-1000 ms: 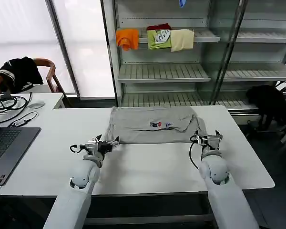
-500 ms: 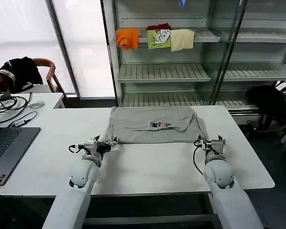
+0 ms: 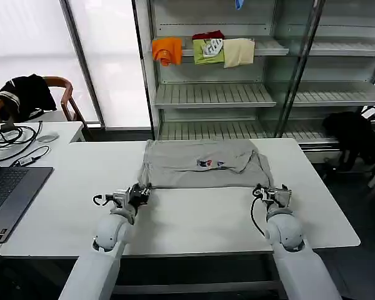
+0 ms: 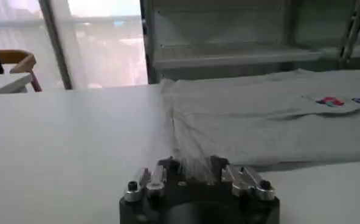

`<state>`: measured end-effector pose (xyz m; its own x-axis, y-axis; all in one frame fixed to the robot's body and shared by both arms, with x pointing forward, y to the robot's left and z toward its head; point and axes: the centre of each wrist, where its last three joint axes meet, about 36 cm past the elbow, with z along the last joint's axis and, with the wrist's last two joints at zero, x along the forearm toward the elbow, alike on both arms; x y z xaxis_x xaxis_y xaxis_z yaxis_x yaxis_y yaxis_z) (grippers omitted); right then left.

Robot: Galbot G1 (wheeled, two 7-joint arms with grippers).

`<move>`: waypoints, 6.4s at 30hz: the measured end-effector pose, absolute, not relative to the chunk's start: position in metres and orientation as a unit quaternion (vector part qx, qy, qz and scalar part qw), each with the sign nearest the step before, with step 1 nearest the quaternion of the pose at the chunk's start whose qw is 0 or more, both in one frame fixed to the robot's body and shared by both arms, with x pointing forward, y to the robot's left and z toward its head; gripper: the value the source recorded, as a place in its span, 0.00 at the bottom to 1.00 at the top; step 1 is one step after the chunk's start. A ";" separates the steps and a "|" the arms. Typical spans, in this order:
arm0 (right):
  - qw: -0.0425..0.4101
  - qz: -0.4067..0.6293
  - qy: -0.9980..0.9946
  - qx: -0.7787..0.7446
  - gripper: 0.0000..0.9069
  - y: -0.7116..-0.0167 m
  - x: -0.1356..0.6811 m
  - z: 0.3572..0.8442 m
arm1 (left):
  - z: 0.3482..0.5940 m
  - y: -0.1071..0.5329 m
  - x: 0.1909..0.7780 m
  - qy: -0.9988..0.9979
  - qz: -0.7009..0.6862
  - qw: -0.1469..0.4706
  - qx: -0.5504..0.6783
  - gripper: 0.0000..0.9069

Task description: Fold and organize the clothes.

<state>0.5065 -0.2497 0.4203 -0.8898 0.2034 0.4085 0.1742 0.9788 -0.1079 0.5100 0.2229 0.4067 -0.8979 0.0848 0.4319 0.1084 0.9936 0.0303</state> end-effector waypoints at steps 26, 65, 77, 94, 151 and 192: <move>0.200 0.015 -0.975 -0.090 0.00 -0.252 0.487 0.434 | 0.409 0.228 0.495 -0.974 -0.029 0.218 -0.052 0.02; 0.210 0.002 -0.972 -0.101 0.00 -0.225 0.309 0.447 | 0.437 0.259 0.304 -0.978 -0.036 0.204 -0.034 0.02; 0.221 0.011 -0.970 -0.100 1.00 -0.218 0.287 0.443 | 0.428 0.261 0.284 -0.976 -0.039 0.214 -0.023 1.00; 0.182 -0.002 -0.976 -0.120 1.00 -0.221 0.273 0.470 | 0.463 0.256 0.276 -0.982 -0.030 0.183 -0.026 1.00; 0.187 0.046 -0.981 0.003 1.00 -0.218 0.699 0.475 | 0.450 0.285 0.575 -0.972 -0.033 0.211 -0.101 1.00; 0.234 0.039 -0.971 0.022 0.62 -0.195 0.687 0.435 | 0.423 0.302 0.581 -0.965 -0.042 0.248 -0.073 0.29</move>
<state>0.6867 -0.1954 0.4349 -0.8899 -0.0243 0.4554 -0.0609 0.9960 -0.0660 0.5809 0.3022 0.4234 -0.8668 0.1199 0.4840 0.1617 0.9858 0.0453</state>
